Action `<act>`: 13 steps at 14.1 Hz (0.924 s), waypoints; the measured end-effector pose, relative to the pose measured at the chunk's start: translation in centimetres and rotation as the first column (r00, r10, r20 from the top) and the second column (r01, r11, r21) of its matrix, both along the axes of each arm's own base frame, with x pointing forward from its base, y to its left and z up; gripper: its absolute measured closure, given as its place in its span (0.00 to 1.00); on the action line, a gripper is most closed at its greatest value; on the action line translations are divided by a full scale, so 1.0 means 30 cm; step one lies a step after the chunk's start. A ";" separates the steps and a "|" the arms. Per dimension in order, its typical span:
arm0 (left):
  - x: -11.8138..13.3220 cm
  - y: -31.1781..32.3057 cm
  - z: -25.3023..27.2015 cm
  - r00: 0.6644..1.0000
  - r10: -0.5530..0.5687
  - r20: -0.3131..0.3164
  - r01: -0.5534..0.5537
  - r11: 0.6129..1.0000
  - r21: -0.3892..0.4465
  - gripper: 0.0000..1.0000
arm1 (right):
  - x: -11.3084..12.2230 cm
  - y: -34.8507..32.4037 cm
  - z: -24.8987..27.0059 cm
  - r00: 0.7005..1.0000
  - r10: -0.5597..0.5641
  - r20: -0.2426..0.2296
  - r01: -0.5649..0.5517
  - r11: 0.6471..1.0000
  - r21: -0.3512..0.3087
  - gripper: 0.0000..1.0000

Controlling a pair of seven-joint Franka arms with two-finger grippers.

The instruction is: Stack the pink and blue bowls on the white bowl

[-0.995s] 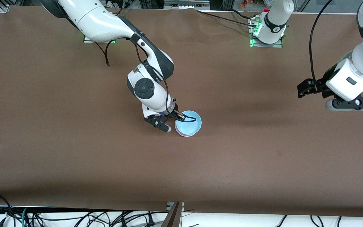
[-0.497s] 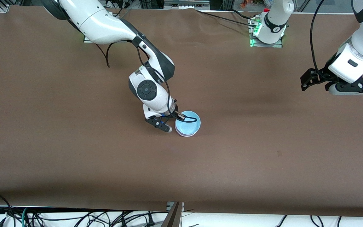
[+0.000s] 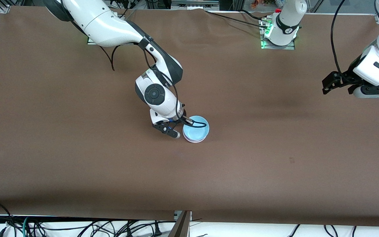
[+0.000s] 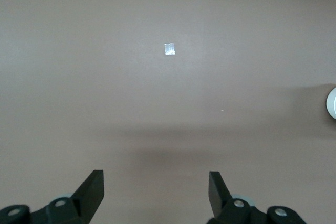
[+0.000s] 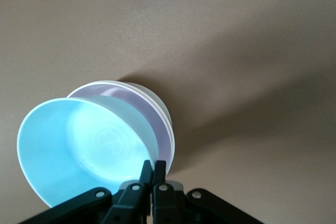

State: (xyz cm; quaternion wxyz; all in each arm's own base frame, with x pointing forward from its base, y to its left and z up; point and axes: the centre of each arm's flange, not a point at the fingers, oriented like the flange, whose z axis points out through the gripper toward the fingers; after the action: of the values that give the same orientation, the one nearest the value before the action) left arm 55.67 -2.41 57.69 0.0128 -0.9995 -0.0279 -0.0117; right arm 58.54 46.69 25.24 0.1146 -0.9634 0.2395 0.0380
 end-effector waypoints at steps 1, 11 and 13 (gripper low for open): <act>0.000 0.021 0.001 1.000 0.010 0.000 -0.010 1.000 0.000 0.07 | 0.000 0.000 0.000 1.000 0.003 0.003 -0.003 1.000 -0.003 0.98; 0.001 0.031 0.001 1.000 0.012 0.000 -0.012 1.000 0.000 0.00 | 0.001 -0.002 -0.001 1.000 0.005 0.005 -0.005 1.000 -0.006 0.98; 0.001 0.031 0.001 1.000 0.012 0.000 -0.012 1.000 0.000 0.00 | 0.001 -0.002 -0.003 1.000 0.005 0.005 -0.005 1.000 -0.007 0.98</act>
State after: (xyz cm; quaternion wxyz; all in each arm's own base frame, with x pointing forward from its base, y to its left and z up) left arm 55.69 -1.48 57.71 0.0130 -0.9993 -0.0341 -0.0118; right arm 58.58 46.63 25.16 0.1120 -0.9644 0.2371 0.0349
